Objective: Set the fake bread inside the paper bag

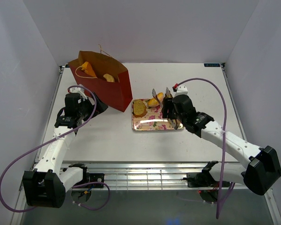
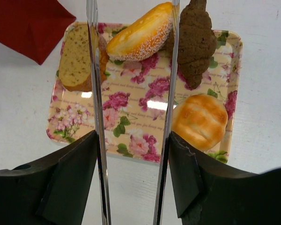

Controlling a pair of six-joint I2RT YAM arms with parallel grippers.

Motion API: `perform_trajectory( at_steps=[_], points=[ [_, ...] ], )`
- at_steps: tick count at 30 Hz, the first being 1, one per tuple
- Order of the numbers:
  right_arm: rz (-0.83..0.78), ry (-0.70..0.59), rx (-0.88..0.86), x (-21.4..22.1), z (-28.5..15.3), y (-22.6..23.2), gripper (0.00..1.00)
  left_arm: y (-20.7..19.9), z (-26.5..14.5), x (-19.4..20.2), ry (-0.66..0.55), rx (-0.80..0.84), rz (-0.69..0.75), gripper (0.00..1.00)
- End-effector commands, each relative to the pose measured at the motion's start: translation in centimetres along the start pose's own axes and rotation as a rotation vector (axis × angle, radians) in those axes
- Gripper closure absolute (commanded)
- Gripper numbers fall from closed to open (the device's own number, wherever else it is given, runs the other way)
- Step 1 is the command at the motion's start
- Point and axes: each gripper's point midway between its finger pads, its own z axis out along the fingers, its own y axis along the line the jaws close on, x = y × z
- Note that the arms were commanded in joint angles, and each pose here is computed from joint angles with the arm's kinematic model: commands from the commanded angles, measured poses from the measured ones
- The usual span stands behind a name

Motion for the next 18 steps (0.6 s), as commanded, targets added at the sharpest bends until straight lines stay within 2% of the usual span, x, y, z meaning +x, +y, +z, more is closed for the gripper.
perform_trajectory(
  at_steps=[1,18],
  points=[
    [0.118,-0.106,-0.028,-4.3,0.2,1.1,0.35,-0.9,-0.3,-0.3,-0.008,0.036,0.007,0.02],
    [0.212,-0.009,-0.057,-3.3,3.5,0.7,0.36,-1.3,-0.5,-0.3,-0.006,0.059,0.004,0.02]
  ],
)
